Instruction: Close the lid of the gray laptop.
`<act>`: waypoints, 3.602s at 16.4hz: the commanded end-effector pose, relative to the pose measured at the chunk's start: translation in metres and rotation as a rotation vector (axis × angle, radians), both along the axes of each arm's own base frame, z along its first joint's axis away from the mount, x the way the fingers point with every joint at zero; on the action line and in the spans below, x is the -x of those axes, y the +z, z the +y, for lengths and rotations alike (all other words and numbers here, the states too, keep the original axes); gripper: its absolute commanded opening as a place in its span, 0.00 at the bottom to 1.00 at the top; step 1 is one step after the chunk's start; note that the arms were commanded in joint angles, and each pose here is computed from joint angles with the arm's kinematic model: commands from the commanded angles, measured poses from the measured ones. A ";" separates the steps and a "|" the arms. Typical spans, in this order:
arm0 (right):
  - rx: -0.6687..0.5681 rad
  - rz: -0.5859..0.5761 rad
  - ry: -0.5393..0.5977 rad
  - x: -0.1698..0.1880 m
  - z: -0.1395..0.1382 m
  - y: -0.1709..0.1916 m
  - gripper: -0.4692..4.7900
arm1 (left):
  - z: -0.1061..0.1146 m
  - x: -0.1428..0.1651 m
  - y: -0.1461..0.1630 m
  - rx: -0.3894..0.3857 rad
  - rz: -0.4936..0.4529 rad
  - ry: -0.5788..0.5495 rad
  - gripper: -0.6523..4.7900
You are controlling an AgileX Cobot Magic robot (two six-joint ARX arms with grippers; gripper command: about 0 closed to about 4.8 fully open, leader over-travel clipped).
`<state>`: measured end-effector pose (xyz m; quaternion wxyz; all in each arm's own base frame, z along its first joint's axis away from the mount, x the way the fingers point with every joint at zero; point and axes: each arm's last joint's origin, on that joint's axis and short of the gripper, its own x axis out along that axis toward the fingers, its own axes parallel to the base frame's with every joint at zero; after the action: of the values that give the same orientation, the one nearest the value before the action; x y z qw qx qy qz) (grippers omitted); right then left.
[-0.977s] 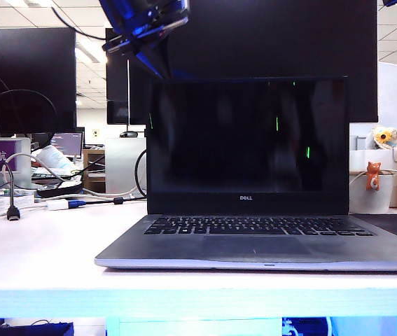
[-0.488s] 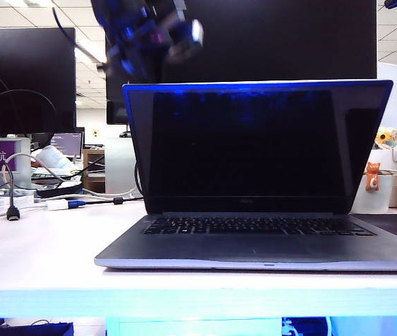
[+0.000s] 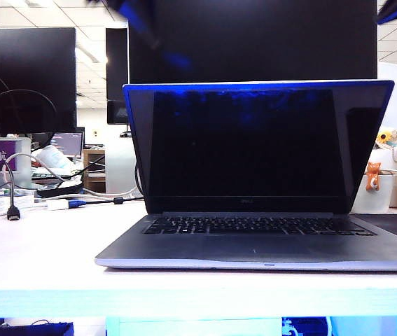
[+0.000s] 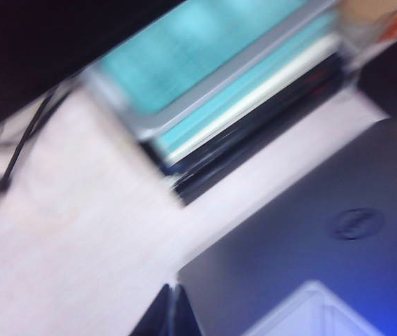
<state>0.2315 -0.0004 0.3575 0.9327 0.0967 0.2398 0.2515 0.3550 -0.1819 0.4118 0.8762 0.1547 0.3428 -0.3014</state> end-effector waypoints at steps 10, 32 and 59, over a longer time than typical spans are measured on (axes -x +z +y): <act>-0.011 0.052 0.125 0.005 0.017 -0.004 0.09 | -0.012 0.006 -0.031 -0.033 0.280 -0.006 0.11; 0.002 0.035 0.155 0.005 0.019 -0.004 0.09 | -0.044 0.030 -0.098 -0.258 0.477 -0.016 0.11; 0.019 0.051 0.133 0.004 0.018 -0.006 0.09 | -0.023 0.109 -0.190 -0.034 0.403 0.005 0.11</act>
<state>0.2273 0.0172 0.3492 0.9061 0.0827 0.2793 0.3069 0.2455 -0.2048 0.2171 0.7767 0.1107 0.5318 -0.3189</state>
